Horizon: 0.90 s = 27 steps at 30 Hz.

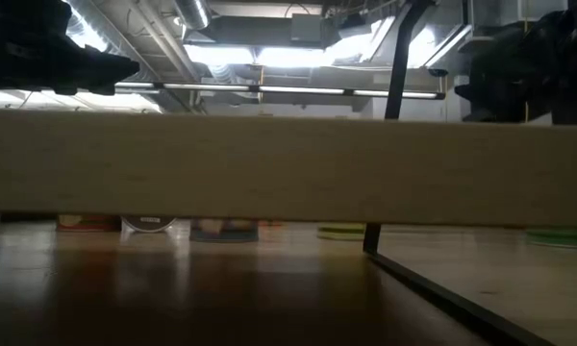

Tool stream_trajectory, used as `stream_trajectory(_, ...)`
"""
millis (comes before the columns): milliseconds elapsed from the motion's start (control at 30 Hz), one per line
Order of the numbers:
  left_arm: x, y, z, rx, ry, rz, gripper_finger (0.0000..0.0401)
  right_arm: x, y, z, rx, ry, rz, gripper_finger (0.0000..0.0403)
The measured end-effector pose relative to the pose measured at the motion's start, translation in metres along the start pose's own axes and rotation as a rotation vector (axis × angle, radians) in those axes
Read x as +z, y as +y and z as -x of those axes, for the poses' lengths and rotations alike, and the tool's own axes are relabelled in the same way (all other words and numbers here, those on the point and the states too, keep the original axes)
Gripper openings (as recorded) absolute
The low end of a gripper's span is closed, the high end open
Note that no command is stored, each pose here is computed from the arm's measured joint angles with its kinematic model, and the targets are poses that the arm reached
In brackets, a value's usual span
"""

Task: Pick and place cans onto a shelf
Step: Put the canned carrot on the shelf

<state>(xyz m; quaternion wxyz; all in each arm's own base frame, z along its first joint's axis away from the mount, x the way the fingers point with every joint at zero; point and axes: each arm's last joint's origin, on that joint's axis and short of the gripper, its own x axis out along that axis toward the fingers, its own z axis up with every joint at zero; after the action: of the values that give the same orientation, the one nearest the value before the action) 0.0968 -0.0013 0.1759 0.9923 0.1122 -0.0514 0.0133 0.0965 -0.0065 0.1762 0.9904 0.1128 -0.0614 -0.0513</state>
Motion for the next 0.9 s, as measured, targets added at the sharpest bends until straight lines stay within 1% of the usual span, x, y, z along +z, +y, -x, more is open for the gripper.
stream_trajectory(133, 0.0, 0.0, 0.0, 0.0, 0.0, 0.0, 0.0082, 0.009, 0.002, 0.0, 0.01, -0.038, 0.0, 0.0256)
stream_trajectory(333, 0.0, 0.0, 0.0, 0.0, 0.0, 0.0, 0.0082, 0.033, 0.008, -0.001, 0.016, -0.065, 0.075, 0.0256)
stream_trajectory(500, 0.0, 0.0, 0.0, 0.0, 0.0, 0.0, 0.0082, 0.054, 0.013, -0.008, 0.012, -0.05, 0.121, 0.0256)
stream_trajectory(700, 0.0, 0.0, 0.0, 0.0, 0.0, 0.0, 0.0082, 0.073, 0.019, -0.027, -0.001, 0.028, 0.131, 0.0256)
stream_trajectory(900, 0.0, 0.0, 0.0, 0.0, -0.001, 0.0, 0.0082, 0.085, 0.02, -0.056, -0.059, 0.217, 0.144, 0.0256)
